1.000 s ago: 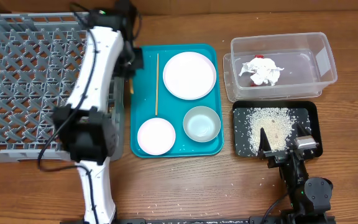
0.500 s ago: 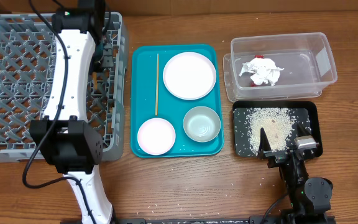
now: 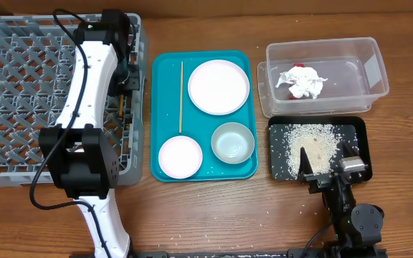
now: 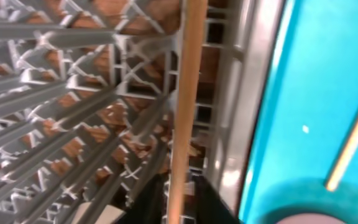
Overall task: Sort waste into correct bins and load items into the dishwasher
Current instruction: 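Carry the chopstick over to the dish rack with the left gripper, then reach the left gripper back to the tray and grasp the second chopstick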
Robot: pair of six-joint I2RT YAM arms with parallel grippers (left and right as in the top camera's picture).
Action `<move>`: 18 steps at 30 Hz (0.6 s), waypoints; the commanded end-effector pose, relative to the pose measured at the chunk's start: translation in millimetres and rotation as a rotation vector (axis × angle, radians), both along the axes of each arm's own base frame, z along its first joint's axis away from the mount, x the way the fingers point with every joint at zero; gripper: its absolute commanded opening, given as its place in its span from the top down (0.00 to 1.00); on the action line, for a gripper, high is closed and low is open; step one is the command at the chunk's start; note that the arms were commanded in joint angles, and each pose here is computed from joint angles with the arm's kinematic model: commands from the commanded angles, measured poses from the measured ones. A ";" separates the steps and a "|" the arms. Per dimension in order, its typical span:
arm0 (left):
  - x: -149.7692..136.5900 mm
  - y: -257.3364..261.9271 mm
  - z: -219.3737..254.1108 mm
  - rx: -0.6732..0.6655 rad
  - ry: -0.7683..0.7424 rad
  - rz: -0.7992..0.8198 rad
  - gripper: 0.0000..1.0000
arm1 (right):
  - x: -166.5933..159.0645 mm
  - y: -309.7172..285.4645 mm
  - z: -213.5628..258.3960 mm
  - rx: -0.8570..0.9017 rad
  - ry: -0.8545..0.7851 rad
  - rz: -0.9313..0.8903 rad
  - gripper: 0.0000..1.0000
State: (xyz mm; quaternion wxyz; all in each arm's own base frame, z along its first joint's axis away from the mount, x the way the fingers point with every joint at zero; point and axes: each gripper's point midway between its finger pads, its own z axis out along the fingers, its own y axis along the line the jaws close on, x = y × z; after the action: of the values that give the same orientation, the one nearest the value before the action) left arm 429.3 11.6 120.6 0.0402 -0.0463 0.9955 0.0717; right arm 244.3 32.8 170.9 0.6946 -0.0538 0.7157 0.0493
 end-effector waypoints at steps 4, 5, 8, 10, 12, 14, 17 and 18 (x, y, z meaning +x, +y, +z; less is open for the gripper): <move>-2.0 -24.9 15.8 -0.144 -0.004 -0.011 0.47 | 0.3 -2.3 -0.4 0.000 -0.010 -0.010 0.00; -0.3 -29.3 24.2 -0.170 -0.021 -0.014 0.44 | 0.3 -2.3 -0.5 0.001 -0.010 -0.010 0.00; 8.4 -57.3 52.3 -0.308 -0.091 -0.048 0.43 | 0.3 -2.3 -0.4 0.000 -0.010 -0.010 0.00; 14.5 -81.0 60.7 -0.385 -0.124 -0.089 0.44 | 0.3 -2.3 -0.5 0.000 -0.010 -0.010 0.00; 18.5 -92.3 56.7 -0.370 -0.135 -0.119 0.44 | 0.3 -2.3 -0.5 0.000 -0.010 -0.010 0.00; 22.3 -97.8 43.6 -0.308 -0.135 -0.102 0.46 | 0.3 -2.3 -0.5 0.000 -0.010 -0.010 0.00; 26.3 -103.0 17.5 -0.216 -0.134 -0.046 0.48 | 0.3 -2.3 -0.5 0.000 -0.010 -0.010 0.00; 27.7 -108.3 4.9 -0.204 -0.133 -0.041 0.50 | 0.3 -2.3 -0.4 0.000 -0.010 -0.010 0.00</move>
State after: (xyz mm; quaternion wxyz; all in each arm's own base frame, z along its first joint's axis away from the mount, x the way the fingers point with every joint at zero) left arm 460.2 -88.7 156.9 0.1181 -0.0065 0.9904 -0.0709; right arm 244.3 32.8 171.0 0.6947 -0.0538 0.7156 0.0496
